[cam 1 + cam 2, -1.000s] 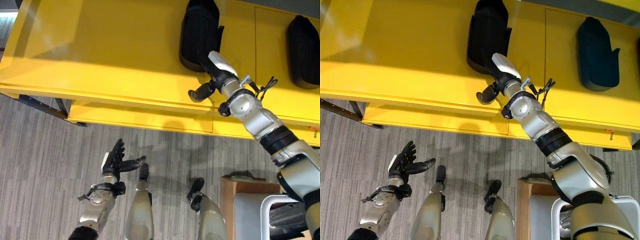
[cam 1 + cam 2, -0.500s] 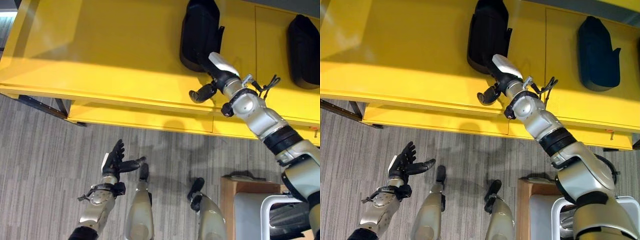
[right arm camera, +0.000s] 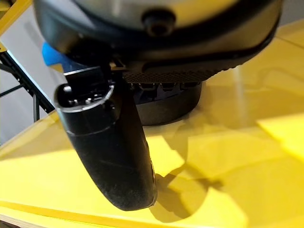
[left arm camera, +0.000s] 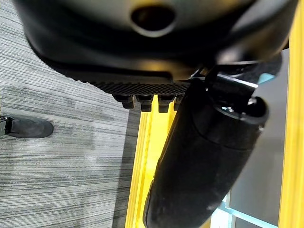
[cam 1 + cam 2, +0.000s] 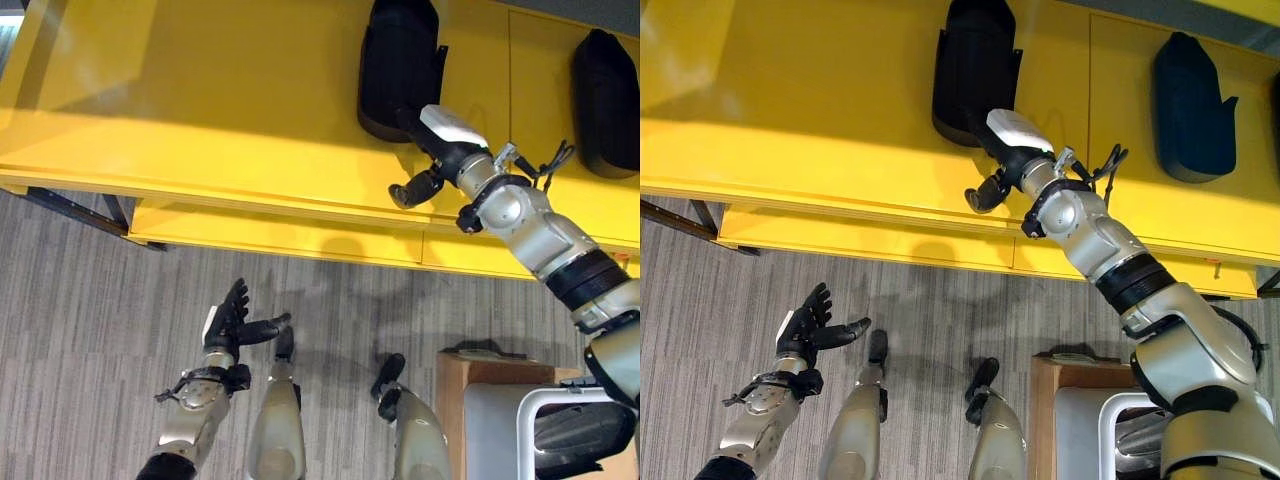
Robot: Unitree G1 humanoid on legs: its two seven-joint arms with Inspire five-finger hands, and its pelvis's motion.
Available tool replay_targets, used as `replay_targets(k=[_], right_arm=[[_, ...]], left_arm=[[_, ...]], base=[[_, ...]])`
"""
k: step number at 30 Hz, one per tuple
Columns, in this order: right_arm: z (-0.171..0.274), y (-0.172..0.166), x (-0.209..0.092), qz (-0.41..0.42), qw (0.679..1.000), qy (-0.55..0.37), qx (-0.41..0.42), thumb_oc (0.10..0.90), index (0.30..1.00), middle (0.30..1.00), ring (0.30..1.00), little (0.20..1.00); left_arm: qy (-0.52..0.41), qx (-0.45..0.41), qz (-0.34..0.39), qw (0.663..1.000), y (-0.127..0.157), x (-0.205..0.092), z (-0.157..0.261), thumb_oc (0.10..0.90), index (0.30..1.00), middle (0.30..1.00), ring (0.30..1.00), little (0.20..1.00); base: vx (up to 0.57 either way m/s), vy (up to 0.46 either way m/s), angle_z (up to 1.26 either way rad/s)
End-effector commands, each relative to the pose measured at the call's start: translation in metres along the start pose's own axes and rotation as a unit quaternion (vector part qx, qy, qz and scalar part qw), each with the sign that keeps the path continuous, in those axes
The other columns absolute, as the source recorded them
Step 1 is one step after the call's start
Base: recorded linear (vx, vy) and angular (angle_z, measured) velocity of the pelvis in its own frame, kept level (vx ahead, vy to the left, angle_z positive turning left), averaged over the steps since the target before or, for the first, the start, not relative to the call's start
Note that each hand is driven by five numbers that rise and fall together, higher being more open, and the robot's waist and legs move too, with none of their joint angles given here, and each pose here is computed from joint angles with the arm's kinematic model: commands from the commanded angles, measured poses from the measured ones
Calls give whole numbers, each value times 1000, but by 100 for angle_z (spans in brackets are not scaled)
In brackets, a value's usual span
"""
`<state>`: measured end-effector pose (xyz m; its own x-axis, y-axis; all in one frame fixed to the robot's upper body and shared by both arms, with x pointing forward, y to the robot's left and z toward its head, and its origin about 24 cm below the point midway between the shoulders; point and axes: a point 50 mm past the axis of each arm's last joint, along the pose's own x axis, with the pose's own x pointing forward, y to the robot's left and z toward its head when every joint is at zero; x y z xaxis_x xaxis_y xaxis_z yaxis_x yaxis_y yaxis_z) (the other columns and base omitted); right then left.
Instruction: Move parts from the plastic box to the shelf.
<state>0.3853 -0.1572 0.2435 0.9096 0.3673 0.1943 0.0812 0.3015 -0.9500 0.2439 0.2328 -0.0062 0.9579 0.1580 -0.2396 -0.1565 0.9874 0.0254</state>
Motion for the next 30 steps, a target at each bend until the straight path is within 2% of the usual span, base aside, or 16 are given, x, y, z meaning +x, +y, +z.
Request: replay_targets(k=[1,30], right_arm=[[13,-46,0,-59,995,-39,-66,900,1000,1000,1000,1000],[1,-26,-12,-10,996,-31,-87,900,1000,1000,1000,1000]], left_arm=[[-68,18,4,997,13,-3,25,900,1000,1000,1000,1000],[-65,24,7,998,16,-4,23,900,1000,1000,1000,1000]], base=[[0,0,0],[0,0,0]])
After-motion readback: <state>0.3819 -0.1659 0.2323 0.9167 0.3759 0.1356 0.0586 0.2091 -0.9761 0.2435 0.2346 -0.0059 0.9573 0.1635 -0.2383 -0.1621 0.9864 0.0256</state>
